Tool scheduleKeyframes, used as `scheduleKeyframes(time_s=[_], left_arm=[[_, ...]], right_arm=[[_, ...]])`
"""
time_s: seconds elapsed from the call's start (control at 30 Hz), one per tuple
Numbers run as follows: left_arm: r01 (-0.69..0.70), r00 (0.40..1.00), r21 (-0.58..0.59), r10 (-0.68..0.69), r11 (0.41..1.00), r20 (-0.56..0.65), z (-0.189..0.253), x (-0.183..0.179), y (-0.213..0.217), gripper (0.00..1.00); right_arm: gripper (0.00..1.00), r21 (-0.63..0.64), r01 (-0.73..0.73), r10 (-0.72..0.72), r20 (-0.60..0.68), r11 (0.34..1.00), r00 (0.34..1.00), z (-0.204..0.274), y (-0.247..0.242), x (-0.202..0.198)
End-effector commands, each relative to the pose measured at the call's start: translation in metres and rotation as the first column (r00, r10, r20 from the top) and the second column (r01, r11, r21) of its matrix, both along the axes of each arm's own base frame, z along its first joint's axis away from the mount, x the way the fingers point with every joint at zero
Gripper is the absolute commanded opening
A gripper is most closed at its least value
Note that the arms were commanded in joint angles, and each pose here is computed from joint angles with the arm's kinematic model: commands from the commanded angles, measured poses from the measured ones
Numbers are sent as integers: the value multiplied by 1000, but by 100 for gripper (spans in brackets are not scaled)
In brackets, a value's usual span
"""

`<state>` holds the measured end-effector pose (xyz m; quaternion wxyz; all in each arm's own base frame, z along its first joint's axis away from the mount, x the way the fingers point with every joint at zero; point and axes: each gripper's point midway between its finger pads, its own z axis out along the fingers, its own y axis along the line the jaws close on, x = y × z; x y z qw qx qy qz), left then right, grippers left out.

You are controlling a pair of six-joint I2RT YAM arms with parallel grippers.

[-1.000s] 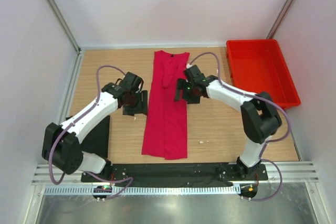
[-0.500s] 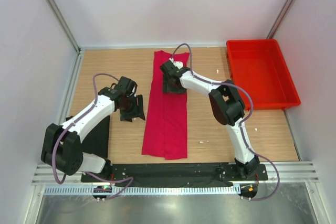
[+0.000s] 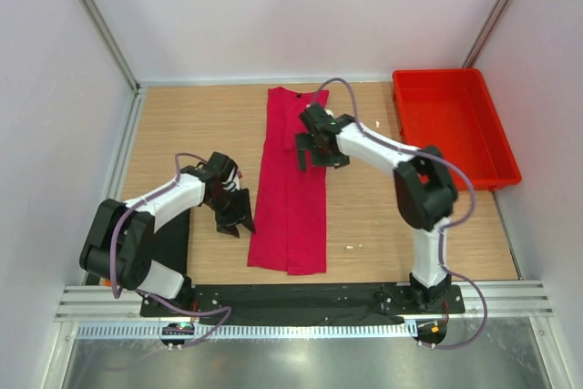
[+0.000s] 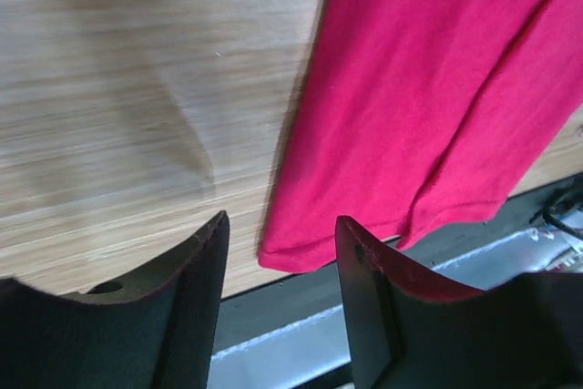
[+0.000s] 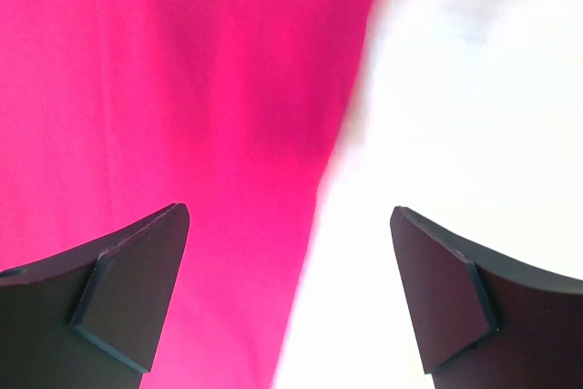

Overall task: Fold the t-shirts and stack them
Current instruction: Fold the tshirt

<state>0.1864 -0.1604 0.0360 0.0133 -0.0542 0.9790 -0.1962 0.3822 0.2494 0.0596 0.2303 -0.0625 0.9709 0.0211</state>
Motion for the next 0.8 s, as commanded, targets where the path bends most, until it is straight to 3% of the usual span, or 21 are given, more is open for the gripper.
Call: scheduleKeyframes(time_s=[0.0,0.07,0.13,0.3,0.43,0.53,0.77], left_arm=[[-1,999,-103,-4,995,-53,2,-7,-16,51],[-25,995,-121,13,992,-99,1,-18,-19,46],[-45,992,-111,31,993,-124,1,-26,-19,45],[-202,961,6,199,979,-192,-9,-48,-3,44],[-245,937,66,254,967,-241,-22,-70,5,44],[-240,928,123,265,963,-264,-35,-86,14,44],[-266,919,174,304,948,-252,-47,-91,18,45]], right_arm=[[100,244,-81,98,-57,966,994,34,3,-69],[100,375,-77,112,-71,924,991,48,6,-103],[100,467,-30,123,-170,884,978,25,3,-150],[80,577,-29,161,-179,816,971,20,-9,-221],[77,650,19,161,-217,760,963,10,-6,-251],[76,646,81,131,-274,759,953,-4,-10,-263],[62,664,154,102,-330,732,938,-16,-9,-275]])
